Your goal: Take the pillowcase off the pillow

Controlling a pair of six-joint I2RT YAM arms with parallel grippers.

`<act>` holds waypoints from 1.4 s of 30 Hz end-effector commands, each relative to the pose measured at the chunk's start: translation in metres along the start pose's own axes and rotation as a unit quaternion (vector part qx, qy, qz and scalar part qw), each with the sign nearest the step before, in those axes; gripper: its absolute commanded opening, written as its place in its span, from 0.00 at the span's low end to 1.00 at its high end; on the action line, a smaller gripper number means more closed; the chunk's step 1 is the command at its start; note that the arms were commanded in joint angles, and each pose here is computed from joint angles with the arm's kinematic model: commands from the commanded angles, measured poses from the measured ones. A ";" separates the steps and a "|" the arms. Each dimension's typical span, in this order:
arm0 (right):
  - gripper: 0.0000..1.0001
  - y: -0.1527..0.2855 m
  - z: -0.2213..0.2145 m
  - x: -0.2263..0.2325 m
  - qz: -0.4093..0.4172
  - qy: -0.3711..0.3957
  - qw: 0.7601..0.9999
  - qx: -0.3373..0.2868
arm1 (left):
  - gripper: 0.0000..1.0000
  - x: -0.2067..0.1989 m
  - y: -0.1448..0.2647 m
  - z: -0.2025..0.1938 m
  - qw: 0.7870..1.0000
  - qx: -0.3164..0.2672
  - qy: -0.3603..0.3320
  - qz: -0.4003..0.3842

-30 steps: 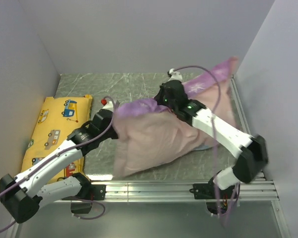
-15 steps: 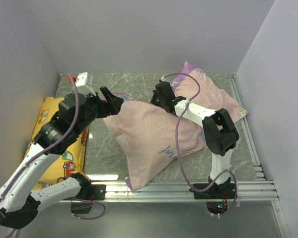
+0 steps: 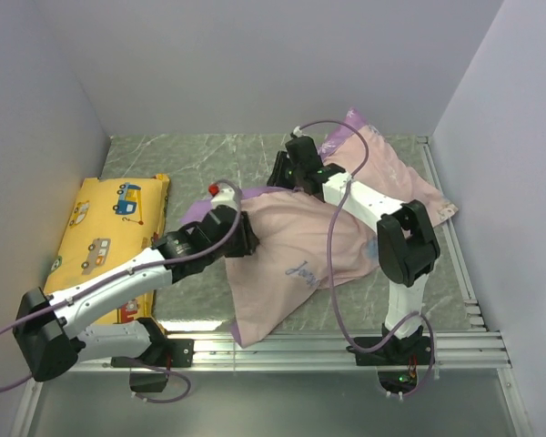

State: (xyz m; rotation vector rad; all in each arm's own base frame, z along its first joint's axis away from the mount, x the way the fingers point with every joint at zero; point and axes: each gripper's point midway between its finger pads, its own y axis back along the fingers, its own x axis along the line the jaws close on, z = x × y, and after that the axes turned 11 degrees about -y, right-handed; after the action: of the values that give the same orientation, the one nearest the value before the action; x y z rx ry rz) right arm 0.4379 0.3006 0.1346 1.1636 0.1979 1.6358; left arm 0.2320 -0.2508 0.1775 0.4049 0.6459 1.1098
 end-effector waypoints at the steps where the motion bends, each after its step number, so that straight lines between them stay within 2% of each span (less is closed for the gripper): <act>1: 0.48 0.049 0.040 0.031 0.037 0.027 0.997 -0.058 | 0.31 0.035 -0.018 0.014 0.998 -0.021 0.054 0.035; 2: 0.53 0.058 0.044 0.031 0.035 0.036 0.997 -0.066 | 0.14 0.056 -0.019 0.026 0.995 -0.035 0.079 0.048; 3: 0.62 0.067 0.051 0.030 0.027 0.039 0.995 -0.082 | 0.08 0.069 -0.019 0.031 0.994 -0.041 0.086 0.061; 5: 0.68 0.095 0.063 0.028 0.019 0.053 0.992 -0.112 | 0.01 0.105 -0.015 0.043 0.988 -0.055 0.101 0.106; 8: 0.80 0.129 0.080 0.007 -0.022 0.057 0.985 -0.163 | 0.00 0.140 -0.006 0.066 0.979 -0.078 0.115 0.148; 9: 0.82 0.143 0.087 0.004 -0.024 0.054 0.981 -0.182 | 0.00 0.145 -0.004 0.072 0.978 -0.084 0.118 0.152; 15: 0.86 0.159 0.099 -0.078 -0.099 0.001 0.970 -0.222 | 0.02 0.175 -0.005 0.114 0.969 -0.109 0.121 0.184; 16: 0.86 0.155 0.090 -0.094 -0.111 -0.004 0.971 -0.212 | 0.03 0.178 -0.003 0.128 0.968 -0.122 0.120 0.184; 18: 0.87 0.169 0.092 -0.111 -0.115 -0.022 0.967 -0.226 | 0.05 0.184 -0.014 0.135 0.969 -0.114 0.118 0.186; 21: 0.91 0.177 0.072 -0.147 -0.142 -0.044 0.963 -0.226 | 0.05 0.180 -0.030 0.161 0.972 -0.115 0.111 0.171; 24: 0.92 0.179 0.059 -0.149 -0.118 -0.052 0.969 -0.211 | 0.05 0.179 -0.051 0.165 0.976 -0.097 0.106 0.161; 29: 0.91 0.174 0.041 -0.162 -0.129 -0.051 0.972 -0.189 | 0.10 0.179 -0.065 0.179 0.979 -0.093 0.089 0.156; 31: 0.85 0.177 0.037 -0.152 -0.100 -0.051 0.976 -0.186 | 0.12 0.175 -0.066 0.184 0.981 -0.090 0.080 0.150; 32: 0.80 0.177 0.036 -0.146 -0.084 -0.051 0.979 -0.181 | 0.16 0.172 -0.065 0.186 0.982 -0.091 0.079 0.143; 33: 0.68 0.182 0.035 -0.139 -0.068 -0.053 0.980 -0.180 | 0.18 0.166 -0.063 0.189 0.984 -0.095 0.076 0.128; 35: 0.54 0.187 0.033 -0.123 -0.042 -0.054 0.982 -0.174 | 0.27 0.156 -0.055 0.195 0.985 -0.110 0.068 0.115; 36: 0.41 0.192 0.034 -0.115 -0.032 -0.051 0.983 -0.176 | 0.29 0.152 -0.050 0.197 0.985 -0.114 0.066 0.115; 38: 0.29 0.199 0.037 -0.105 -0.026 -0.051 0.982 -0.179 | 0.30 0.140 -0.035 0.204 0.982 -0.132 0.052 0.127; 39: 0.19 0.205 0.038 -0.096 -0.015 -0.046 0.982 -0.182 | 0.31 0.136 -0.029 0.207 0.980 -0.139 0.047 0.132; 40: 0.15 0.208 0.038 -0.092 -0.010 -0.046 0.982 -0.184 | 0.32 0.133 -0.024 0.208 0.978 -0.147 0.043 0.142; 42: 0.12 0.213 0.036 -0.076 0.019 -0.044 0.983 -0.180 | 0.38 0.104 -0.011 0.208 0.979 -0.163 0.029 0.122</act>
State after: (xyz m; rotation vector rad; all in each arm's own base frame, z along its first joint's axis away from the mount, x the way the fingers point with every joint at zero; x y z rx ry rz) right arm 0.3300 0.1169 0.2096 0.9467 -0.1105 1.4762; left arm 0.4233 -0.1275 0.2203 0.3371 0.6045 1.4956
